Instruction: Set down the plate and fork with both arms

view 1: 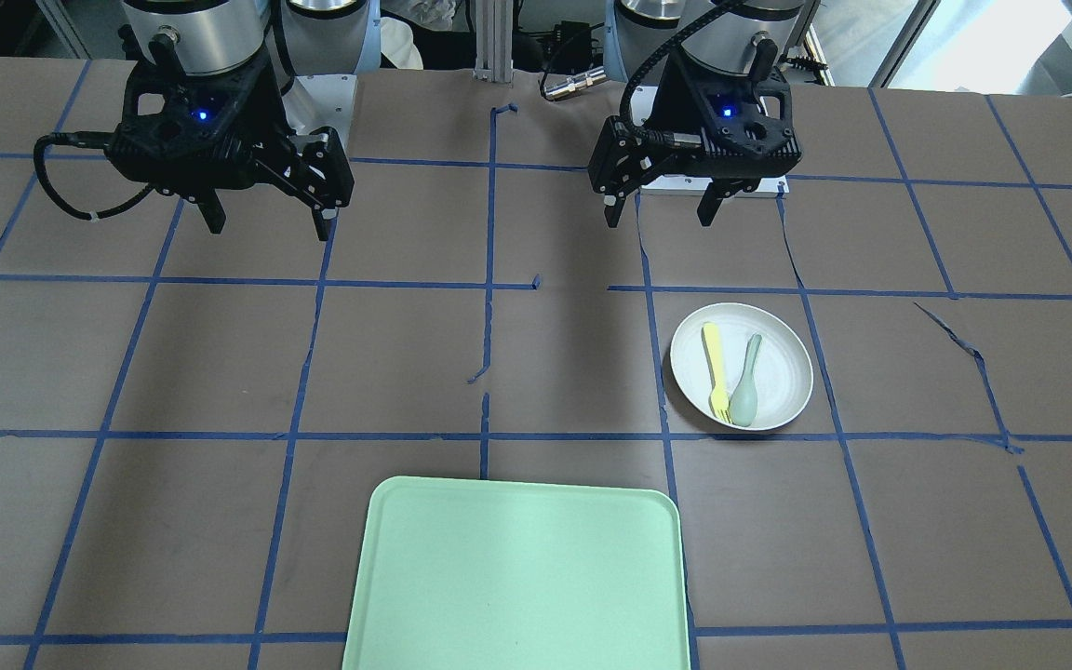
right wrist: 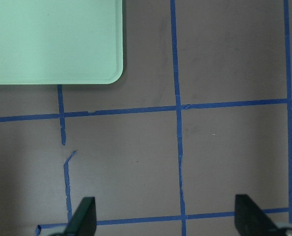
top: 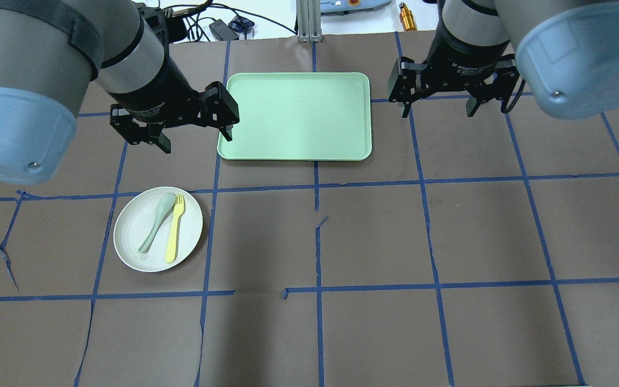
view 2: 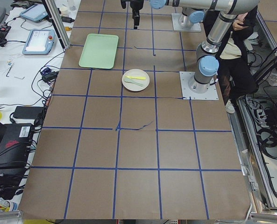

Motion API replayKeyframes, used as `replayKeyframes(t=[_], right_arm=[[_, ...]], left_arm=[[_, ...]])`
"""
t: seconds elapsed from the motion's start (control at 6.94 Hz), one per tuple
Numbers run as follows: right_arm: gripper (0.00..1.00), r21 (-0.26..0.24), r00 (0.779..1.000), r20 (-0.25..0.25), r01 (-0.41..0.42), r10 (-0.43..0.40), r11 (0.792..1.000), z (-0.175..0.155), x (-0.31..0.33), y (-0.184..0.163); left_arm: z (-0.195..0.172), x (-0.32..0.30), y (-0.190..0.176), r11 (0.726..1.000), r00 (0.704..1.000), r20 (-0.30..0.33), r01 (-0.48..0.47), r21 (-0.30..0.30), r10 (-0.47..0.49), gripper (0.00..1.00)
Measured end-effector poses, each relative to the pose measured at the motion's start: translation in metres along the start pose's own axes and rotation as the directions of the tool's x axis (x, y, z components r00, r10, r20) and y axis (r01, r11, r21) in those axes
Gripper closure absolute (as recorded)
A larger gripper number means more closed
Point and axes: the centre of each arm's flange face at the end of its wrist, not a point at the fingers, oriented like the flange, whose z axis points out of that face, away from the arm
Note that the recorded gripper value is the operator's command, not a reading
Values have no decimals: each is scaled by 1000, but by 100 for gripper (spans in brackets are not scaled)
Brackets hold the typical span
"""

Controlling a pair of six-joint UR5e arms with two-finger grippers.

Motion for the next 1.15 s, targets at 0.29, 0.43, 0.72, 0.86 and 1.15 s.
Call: replayKeyframes(t=[0.29,0.43,0.72,0.86,1.15], right_arm=[[0,-1,1000,-1,2,-2,1000,0,0,0],[0,-2,1000,-2,2,-2,1000,0,0,0],[0,0,1000,-3,3,-3,1000,0,0,0],[0,0,1000,-3,4,-4,1000,0,0,-1],[0,-1,1000,-3,2,-2,1000,1,0,-1]], left_arm=[[2,-3,-2,999,999,35,-33,4,33,0],[3,-4,-3,998,997,47,-55,4,55,0],[3,-5,-4,996,994,64,-88,6,87,0],[3,-6,-4,996,994,67,-91,6,91,0],[3,-6,-4,996,993,67,-93,7,92,0]])
